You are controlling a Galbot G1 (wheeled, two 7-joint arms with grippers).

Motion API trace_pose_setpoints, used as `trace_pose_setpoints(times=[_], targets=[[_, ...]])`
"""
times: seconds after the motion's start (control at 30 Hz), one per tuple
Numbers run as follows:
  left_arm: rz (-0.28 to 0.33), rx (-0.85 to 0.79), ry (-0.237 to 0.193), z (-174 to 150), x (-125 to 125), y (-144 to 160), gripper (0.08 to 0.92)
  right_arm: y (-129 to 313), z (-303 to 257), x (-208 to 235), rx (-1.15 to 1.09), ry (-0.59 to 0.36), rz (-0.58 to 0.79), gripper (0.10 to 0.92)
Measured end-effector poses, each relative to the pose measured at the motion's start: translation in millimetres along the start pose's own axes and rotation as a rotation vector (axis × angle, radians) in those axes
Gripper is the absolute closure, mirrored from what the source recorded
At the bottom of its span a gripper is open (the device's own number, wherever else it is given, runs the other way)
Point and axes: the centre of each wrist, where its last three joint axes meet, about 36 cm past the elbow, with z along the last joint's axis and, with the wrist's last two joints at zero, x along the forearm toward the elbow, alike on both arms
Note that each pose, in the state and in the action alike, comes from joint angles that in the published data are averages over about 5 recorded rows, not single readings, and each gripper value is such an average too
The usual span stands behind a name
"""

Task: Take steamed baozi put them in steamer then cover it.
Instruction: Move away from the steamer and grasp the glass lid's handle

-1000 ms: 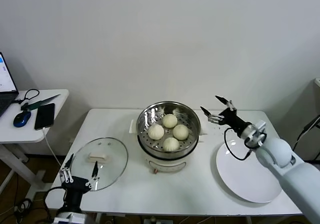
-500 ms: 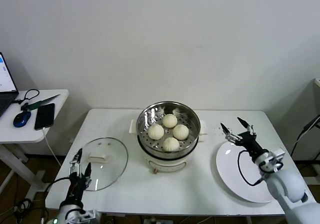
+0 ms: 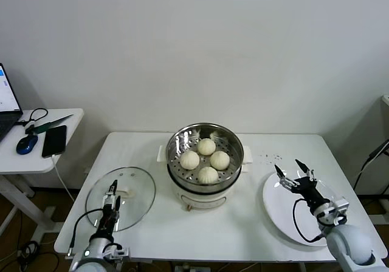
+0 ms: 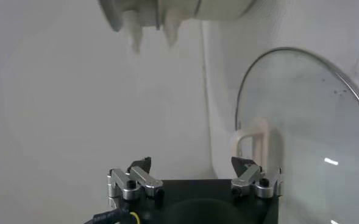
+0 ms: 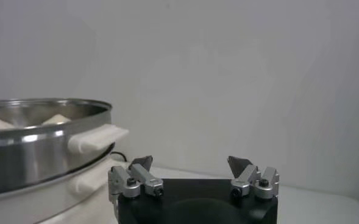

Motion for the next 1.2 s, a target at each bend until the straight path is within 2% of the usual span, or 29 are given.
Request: trace_pose_setpoints(times=[0.37,0.8,0.9,1.2], targets=[[0.002,-0.044,-0.006,7,-42,-21,0.177,1,14,11,0.005,0.015,0.021,0.2],[-0.029,-0.045,-0.002,13,-71,-28,0.181,7,25,14,0.017,0.025,0.018,0.2],[-0.032,-0.042,-0.008,14,-74,-29,0.229,7,27,14,0.022,0.027,0.017,0.2],[-0.015,-0.032,-0.016,16,-76,-37,0.484,8,31,13,0.031,0.028,0.015,0.2]])
